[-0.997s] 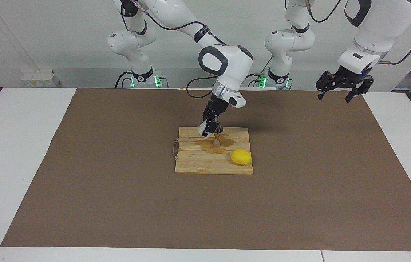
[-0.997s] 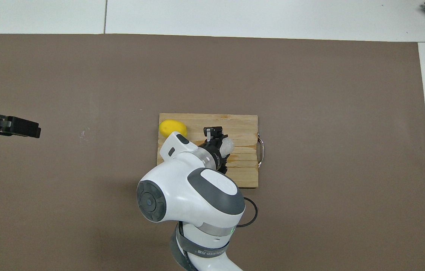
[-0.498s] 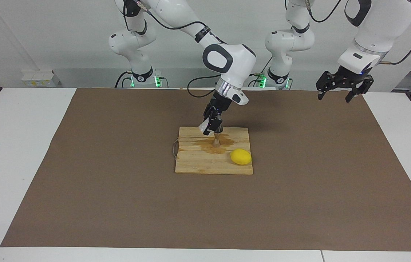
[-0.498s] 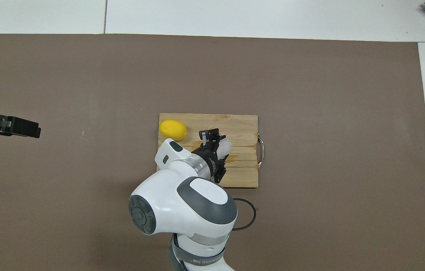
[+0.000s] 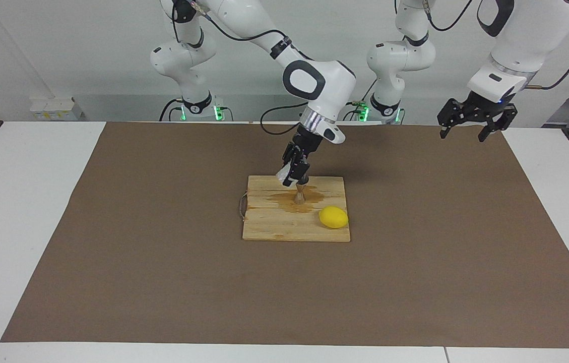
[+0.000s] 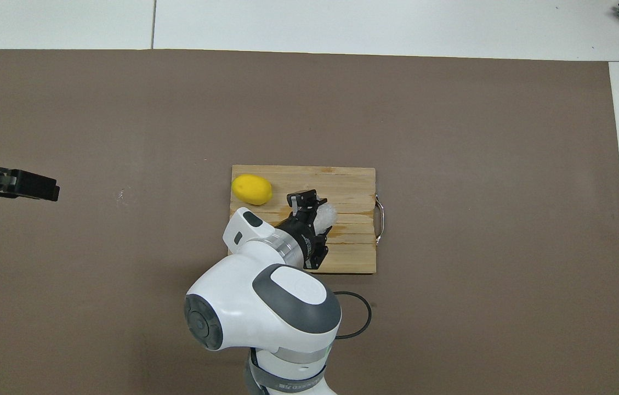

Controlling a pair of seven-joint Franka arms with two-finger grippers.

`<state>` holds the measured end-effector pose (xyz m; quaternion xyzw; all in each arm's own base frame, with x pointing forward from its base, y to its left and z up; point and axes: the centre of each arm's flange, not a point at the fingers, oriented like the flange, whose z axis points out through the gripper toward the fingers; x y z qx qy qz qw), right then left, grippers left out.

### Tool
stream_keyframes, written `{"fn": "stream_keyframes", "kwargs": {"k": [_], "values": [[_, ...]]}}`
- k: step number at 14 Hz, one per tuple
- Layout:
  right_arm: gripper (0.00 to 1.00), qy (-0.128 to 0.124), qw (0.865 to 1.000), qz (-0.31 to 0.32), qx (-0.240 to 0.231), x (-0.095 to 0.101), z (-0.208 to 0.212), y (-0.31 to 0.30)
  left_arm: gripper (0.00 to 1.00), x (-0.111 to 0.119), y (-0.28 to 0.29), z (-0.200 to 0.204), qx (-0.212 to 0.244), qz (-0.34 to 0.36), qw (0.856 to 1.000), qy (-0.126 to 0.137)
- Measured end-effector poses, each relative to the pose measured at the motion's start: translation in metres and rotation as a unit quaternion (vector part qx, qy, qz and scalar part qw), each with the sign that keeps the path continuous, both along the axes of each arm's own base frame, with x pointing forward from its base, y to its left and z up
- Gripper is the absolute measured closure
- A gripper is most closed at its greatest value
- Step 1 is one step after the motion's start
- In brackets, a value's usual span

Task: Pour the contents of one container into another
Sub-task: 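Hold the white cup tipped over the metal cup with the right gripper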

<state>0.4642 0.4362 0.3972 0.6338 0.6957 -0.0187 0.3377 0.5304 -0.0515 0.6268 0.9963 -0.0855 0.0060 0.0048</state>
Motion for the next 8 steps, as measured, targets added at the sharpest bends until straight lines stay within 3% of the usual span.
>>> {"fn": "stream_keyframes", "kwargs": {"k": [8], "values": [[0.47,-0.004,1.000,0.003,-0.008,-0.0003,-0.0029,-0.0015,0.00,0.0000,0.0000,0.0000,0.000,0.000,1.000,0.000]]}}
